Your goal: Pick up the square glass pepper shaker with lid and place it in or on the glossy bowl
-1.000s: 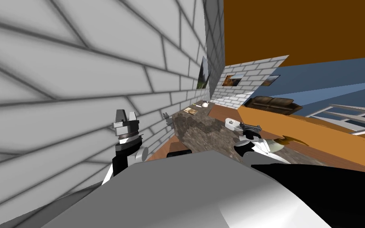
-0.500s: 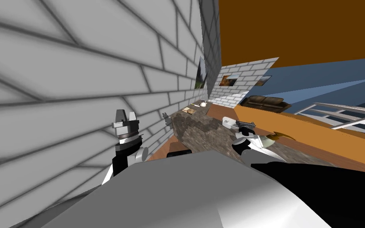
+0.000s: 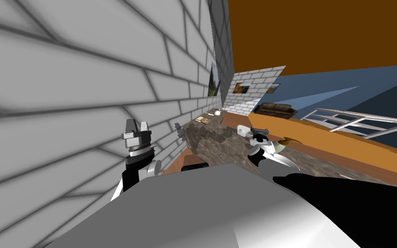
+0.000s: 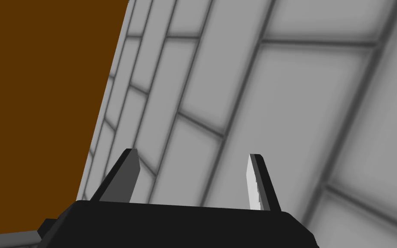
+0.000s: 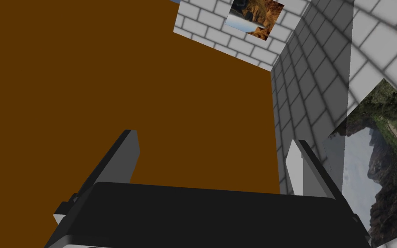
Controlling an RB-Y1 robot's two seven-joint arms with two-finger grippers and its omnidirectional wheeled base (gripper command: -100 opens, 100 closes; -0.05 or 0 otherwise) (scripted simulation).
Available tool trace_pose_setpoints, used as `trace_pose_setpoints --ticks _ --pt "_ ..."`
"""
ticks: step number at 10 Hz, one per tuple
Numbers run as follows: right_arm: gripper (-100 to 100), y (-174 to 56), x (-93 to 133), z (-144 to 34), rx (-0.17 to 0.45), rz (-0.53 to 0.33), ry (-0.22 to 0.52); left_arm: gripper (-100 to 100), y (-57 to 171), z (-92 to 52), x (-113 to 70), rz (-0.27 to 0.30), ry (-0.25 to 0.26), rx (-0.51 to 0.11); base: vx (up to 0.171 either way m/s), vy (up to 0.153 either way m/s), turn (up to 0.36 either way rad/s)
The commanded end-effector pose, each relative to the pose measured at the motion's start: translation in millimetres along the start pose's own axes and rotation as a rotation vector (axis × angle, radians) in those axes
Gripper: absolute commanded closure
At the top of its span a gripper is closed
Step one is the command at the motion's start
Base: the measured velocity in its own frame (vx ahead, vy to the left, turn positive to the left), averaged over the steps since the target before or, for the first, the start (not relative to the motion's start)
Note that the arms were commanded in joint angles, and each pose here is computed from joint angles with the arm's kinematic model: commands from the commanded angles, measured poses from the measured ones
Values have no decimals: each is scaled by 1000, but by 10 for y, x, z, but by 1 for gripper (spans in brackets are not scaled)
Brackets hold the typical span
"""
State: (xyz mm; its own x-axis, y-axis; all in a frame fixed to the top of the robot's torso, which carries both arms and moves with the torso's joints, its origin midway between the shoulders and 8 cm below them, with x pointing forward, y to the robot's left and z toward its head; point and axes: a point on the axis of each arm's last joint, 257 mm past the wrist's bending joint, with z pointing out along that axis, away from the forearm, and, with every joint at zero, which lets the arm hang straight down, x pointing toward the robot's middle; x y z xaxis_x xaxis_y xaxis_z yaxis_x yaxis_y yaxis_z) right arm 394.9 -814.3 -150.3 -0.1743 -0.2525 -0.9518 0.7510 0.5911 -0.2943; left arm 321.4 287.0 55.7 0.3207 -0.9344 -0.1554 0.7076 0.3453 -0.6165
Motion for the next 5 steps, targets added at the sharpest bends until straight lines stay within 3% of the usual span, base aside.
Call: trace_pose_setpoints --ticks 1,2,4,5 --pt "-100 153 -49 10 -32 -19 -8 0 0 0 0 0 0 0 4 5 -44" --pt "-100 362 -179 62 -39 -7 -11 0 0 0 0 0 0 0 -2 1 -129" --pt "-100 473 -109 46 -58 7 3 0 0 0 0 0 0 0 -19 -19 -137" --pt "-100 527 -219 65 -71 -11 -19 0 0 0 0 0 0 0 0 0 0"
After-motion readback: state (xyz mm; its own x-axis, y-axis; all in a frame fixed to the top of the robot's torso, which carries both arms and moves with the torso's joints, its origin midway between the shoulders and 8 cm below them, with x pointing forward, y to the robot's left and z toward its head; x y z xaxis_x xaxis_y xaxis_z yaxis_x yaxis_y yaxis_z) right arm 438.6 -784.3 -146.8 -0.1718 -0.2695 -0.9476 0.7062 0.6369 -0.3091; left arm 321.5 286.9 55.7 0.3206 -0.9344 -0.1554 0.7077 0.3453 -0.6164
